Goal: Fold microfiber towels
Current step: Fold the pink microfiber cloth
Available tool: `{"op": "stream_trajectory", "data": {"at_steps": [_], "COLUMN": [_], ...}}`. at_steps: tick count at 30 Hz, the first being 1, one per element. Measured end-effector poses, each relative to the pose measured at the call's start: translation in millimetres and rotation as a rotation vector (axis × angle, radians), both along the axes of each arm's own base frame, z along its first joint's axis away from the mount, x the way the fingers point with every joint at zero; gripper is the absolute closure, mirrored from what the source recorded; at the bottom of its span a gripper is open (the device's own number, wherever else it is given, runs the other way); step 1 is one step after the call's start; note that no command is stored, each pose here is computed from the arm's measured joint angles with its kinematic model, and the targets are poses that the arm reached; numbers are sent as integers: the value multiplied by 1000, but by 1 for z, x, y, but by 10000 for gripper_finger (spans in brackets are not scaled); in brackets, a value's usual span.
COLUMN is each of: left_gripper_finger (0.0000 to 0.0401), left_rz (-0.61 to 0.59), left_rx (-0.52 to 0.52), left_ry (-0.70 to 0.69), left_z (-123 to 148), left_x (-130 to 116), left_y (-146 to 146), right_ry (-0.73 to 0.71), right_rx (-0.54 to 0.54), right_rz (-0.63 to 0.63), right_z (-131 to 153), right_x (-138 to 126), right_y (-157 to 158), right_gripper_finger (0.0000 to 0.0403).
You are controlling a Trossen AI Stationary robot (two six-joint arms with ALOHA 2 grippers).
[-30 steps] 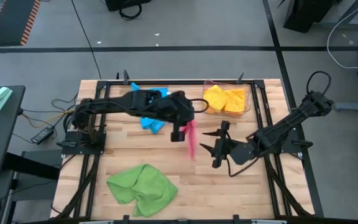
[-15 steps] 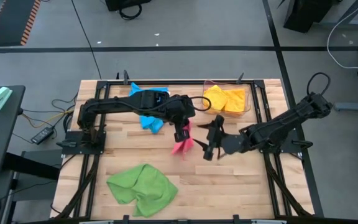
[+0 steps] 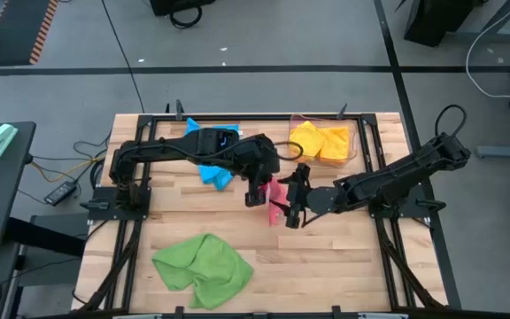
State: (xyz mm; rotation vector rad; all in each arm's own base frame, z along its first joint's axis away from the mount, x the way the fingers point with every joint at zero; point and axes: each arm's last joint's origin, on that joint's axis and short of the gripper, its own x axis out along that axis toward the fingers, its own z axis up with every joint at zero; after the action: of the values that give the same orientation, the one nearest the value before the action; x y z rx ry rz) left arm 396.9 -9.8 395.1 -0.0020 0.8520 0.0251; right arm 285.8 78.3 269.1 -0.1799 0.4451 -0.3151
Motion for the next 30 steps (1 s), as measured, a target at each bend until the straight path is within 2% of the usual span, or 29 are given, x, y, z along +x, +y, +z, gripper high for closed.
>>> {"op": "stream_trajectory", "data": {"at_steps": [4,6,10,16,25,30], "left_gripper_finger": [388,379,370,387,378,391], "left_rz": [-169,-203,-121,-41,44,44], "left_rx": [126,145,74,16,-5,0], "left_ry": [40,47,36,64,10,-12], "left_z": [-2,-3,-5,-14,-13,-6], "left_x": [-3,-4,1,6,12,7], "left_y": [-9,-12,-14,-13,-14,-14], "right_ry": [35,21,-31,-36,18,46], "right_rx": [-12,1,15,24,50,32], "right_rz": [132,161,146,146,125,144], "right_z": [4,7,13,13,6,4], "right_x": [-3,-4,-3,-1,3,2], "right_y": [1,2,-2,-6,-19,-19], "right_gripper_finger": [115,115,116,123,225,253]}}
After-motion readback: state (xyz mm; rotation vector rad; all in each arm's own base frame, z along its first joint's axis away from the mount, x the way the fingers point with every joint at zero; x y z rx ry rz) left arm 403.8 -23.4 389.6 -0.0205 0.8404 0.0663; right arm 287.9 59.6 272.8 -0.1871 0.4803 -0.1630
